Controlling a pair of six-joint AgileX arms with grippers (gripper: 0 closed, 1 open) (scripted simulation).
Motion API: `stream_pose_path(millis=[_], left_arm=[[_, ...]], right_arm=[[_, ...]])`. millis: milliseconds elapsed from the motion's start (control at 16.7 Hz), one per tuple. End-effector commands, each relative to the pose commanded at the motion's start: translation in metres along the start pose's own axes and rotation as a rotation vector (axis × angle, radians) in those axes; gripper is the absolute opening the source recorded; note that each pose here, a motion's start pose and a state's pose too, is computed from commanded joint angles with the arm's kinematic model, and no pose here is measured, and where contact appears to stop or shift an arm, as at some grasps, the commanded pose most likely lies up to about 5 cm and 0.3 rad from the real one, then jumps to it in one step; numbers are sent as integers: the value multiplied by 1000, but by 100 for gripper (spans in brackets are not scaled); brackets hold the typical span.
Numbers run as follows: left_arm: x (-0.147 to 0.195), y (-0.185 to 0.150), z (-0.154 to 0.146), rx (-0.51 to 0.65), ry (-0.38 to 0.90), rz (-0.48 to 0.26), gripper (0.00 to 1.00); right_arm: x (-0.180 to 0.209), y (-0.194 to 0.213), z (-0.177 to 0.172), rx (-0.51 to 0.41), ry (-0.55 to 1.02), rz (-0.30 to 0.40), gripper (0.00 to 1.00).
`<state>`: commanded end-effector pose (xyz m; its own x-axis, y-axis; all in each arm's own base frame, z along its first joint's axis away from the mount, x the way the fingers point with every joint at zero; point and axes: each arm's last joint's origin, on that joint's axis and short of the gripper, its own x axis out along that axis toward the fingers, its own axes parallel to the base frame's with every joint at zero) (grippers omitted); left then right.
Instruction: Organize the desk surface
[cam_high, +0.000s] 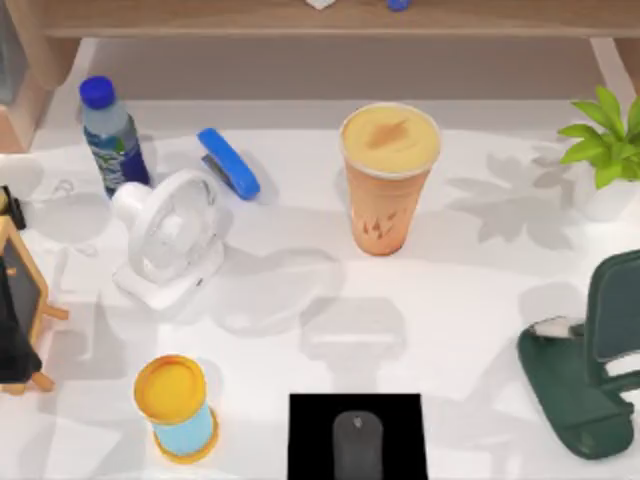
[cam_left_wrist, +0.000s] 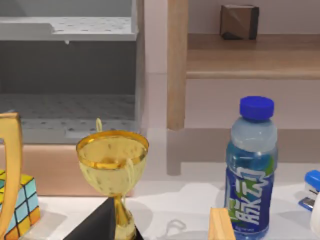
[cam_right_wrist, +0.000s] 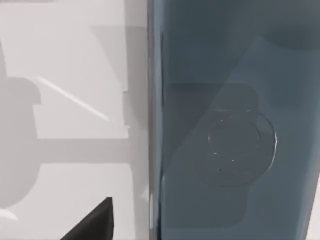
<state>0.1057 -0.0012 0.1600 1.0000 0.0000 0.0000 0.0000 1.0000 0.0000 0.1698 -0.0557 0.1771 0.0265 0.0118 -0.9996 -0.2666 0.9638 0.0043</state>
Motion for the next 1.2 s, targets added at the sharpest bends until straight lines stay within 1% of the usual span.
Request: stream_pose_path(millis=[360,900,1200], left_arm=[[0,0,0,0,0,0,100],[0,0,0,0,0,0,100],[0,0,0,0,0,0,100]], right_arm=[[3,0,1,-3,5,3,100],[65,-1,1,0,-1,-1,100],[70,0,0,0,0,0,100]])
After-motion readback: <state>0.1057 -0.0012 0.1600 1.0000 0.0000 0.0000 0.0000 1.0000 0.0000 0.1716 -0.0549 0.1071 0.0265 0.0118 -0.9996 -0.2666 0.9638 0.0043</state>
